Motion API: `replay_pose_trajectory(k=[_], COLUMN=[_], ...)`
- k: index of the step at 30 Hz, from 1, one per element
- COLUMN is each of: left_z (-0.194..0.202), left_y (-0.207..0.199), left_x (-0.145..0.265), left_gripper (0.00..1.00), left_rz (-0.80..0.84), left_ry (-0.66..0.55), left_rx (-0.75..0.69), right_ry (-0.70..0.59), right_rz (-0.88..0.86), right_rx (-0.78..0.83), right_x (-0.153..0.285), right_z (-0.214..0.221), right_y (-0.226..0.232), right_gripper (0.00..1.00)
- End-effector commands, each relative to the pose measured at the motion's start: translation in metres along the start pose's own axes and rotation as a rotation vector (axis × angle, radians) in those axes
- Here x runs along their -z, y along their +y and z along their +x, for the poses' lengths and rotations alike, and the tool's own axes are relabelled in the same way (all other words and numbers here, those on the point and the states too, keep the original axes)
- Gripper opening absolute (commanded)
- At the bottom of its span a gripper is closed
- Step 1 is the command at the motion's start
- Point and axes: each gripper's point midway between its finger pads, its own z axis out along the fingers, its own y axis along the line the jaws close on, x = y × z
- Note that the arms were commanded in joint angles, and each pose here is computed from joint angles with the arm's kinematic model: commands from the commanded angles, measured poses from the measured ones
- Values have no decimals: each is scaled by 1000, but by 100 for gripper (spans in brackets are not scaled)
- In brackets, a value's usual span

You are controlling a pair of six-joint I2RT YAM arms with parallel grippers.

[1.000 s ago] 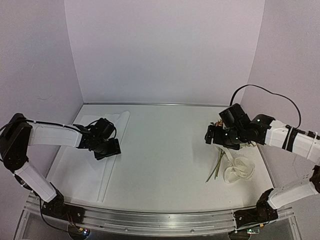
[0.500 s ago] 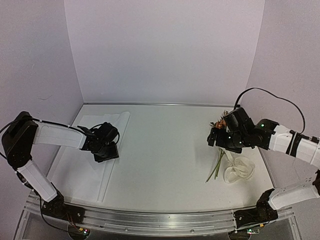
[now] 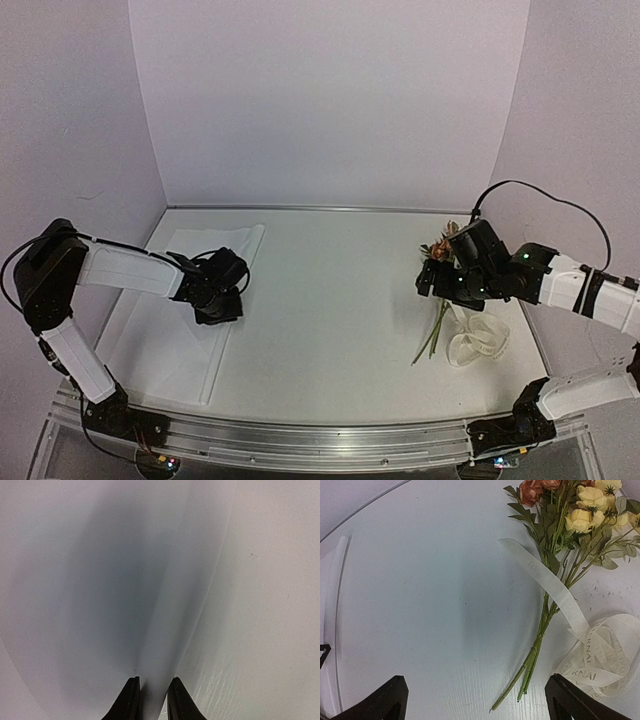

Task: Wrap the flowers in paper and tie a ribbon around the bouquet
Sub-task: Move the folded wrapping paper to the center of the board.

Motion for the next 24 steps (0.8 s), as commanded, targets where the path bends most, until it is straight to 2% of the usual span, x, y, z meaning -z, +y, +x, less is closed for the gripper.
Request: replay_pose_trajectory(k=[1,10,14,19,22,24], left_z=[-17,-32,-26,-12,-8,-10], left_y=[-30,-110,-152,-192,-204,-205], left_x=[5,-5,-11,-7,0,9], left_gripper=[19,16,11,12,20,32], left_rz=[45,196,268,346,380,401], left_ry=[-41,-3,40,72,84,76], left_rx=[-44,-55,-53,-69,-67,-58], right_ry=[-52,-59,-47,-13,22,41], right_rz=[-7,3,2,-3,-21,-35], right_rx=[-23,-16,-13,-2,3,8], right_x=[6,5,2,-5,-12,-17], right_z=[-11,-14,-13,-7,0,5], right_y=[0,0,3,7,13,20], right_gripper=[98,98,98,98,98,98])
